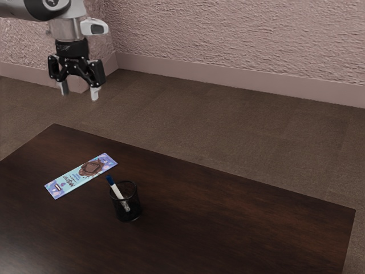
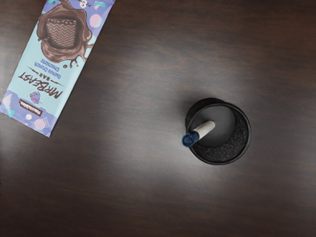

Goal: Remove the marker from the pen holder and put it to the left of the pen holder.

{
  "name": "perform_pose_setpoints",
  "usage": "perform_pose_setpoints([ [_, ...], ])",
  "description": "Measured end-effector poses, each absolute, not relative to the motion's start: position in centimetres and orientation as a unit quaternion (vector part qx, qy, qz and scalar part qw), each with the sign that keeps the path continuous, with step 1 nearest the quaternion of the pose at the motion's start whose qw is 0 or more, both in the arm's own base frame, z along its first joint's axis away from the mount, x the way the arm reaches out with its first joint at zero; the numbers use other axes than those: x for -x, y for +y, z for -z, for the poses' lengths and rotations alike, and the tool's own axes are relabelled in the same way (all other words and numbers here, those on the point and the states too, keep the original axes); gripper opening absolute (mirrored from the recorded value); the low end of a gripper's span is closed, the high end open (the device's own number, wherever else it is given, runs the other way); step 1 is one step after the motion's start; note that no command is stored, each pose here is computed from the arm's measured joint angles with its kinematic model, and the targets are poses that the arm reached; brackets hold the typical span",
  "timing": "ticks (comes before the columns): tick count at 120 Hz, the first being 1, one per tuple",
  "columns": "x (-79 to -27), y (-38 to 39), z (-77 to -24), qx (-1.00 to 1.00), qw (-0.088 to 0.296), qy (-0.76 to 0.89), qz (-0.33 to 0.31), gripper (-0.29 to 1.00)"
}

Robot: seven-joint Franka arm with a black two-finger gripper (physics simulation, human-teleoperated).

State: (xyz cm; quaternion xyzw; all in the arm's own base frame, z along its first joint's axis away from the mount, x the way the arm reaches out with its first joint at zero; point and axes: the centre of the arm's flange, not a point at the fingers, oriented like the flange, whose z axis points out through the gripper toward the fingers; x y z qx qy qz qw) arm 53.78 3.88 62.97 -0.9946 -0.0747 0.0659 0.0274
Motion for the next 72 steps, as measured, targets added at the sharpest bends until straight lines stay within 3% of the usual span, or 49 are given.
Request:
perform_pose_setpoints([
  [33, -52.5, 7.2, -66.0, 0.982, 0.005, -0.189, -0.018, 0.70],
  [44, -51.7, 4.9, -64.8, 0.965, -0.010, -0.254, -0.059, 0.70],
  [57, -50.8, 0.3, -59.6, 0.946, -0.027, -0.289, -0.142, 0.70],
  [72, -51.0, 3.0, -54.0, 0.907, -0.034, -0.373, -0.193, 0.70],
])
